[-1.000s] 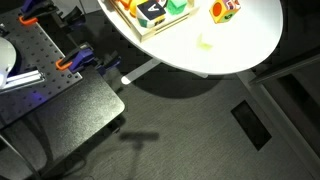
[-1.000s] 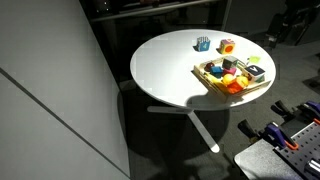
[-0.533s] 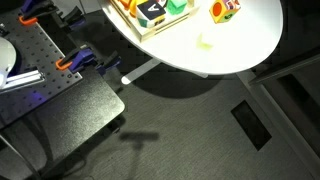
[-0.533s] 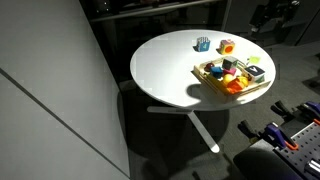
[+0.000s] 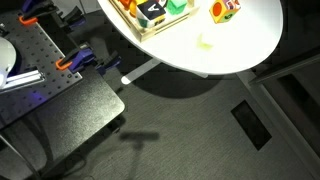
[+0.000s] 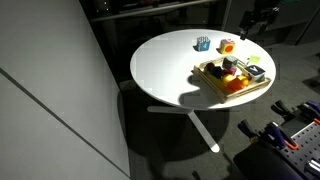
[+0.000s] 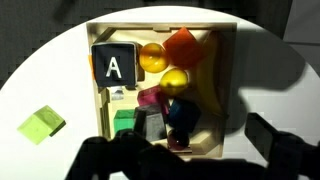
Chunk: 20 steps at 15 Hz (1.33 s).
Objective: Pick up the light green bowl and place it in the wooden tray
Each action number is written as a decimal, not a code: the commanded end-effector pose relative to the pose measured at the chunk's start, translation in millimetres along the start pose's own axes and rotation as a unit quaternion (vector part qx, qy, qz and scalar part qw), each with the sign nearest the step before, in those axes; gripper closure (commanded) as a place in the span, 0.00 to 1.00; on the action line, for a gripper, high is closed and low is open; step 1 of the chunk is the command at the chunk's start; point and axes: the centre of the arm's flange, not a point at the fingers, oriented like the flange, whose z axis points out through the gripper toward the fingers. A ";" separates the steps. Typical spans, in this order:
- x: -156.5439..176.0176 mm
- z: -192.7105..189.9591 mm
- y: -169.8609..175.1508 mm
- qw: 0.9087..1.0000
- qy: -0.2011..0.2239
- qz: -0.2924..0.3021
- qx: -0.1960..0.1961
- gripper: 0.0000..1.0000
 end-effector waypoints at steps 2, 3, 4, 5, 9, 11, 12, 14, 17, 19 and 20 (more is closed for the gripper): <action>32.7 10.7 24.5 0.999 0.013 -0.035 -0.014 0.00; 36.4 11.9 29.4 0.999 0.016 -0.039 -0.021 0.00; 39.2 12.6 33.1 0.999 0.019 -0.042 -0.026 0.00; 41.4 13.0 36.6 0.998 0.021 -0.043 -0.034 0.00; 31.9 20.7 33.5 0.999 0.012 -0.033 -0.030 0.00; 31.5 21.6 32.2 0.999 0.011 -0.034 -0.030 0.00; 31.5 21.6 31.8 0.999 0.011 -0.035 -0.030 0.00; 31.5 21.6 32.0 0.999 0.011 -0.034 -0.030 0.00; 33.8 23.0 34.2 0.999 0.007 -0.031 -0.031 0.00; 39.7 25.4 41.0 0.999 0.001 -0.021 -0.033 0.00; 42.5 26.9 45.2 0.999 0.001 -0.017 -0.034 0.00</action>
